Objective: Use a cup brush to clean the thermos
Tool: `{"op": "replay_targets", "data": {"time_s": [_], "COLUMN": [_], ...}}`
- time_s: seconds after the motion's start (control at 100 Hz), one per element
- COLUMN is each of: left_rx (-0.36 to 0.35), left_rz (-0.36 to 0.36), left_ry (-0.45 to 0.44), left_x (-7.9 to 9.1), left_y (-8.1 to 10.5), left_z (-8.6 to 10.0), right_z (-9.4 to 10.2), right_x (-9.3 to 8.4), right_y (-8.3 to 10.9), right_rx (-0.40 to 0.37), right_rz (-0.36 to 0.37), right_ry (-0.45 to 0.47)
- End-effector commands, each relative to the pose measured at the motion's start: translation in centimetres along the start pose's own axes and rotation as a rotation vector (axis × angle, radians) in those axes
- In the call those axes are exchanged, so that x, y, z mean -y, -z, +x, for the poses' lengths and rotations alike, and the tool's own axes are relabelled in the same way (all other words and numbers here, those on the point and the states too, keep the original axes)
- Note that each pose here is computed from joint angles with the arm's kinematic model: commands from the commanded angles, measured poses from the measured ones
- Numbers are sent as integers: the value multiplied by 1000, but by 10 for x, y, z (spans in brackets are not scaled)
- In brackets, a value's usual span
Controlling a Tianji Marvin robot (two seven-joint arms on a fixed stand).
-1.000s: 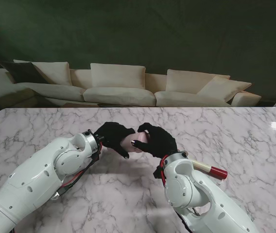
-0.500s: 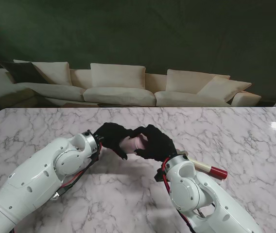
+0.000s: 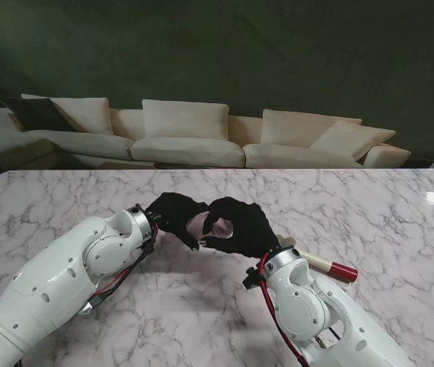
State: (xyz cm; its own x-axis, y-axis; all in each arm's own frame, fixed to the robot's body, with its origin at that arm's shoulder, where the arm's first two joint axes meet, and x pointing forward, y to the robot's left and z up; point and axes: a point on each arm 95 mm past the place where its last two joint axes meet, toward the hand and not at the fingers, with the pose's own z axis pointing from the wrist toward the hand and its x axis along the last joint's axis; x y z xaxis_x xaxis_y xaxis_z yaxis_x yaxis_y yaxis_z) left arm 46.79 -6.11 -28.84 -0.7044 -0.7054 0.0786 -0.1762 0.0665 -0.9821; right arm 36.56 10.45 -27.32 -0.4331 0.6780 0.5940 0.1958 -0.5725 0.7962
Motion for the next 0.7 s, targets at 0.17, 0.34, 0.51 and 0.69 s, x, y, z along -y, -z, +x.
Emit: {"op": "replay_targets", "data": {"time_s": [0.17, 0.34, 0.51, 0.69], "left_rx": [-19, -30, -39, -39], "left_rz": [15, 18, 19, 12], "left_ry": [-6, -15, -22, -29], "left_x": [9, 11, 12, 13], "left_y": [-4, -4, -5, -5], "left_z": [3, 5, 7, 7], "right_z": [-5, -12, -15, -7], "right_x": [-8, -18, -20, -16], "right_y": [3, 2, 2, -1], "right_rx": [4, 143, 274, 321], "right_rz": [-103, -100, 19, 69], "right_ry": [-26, 32, 101, 119]}}
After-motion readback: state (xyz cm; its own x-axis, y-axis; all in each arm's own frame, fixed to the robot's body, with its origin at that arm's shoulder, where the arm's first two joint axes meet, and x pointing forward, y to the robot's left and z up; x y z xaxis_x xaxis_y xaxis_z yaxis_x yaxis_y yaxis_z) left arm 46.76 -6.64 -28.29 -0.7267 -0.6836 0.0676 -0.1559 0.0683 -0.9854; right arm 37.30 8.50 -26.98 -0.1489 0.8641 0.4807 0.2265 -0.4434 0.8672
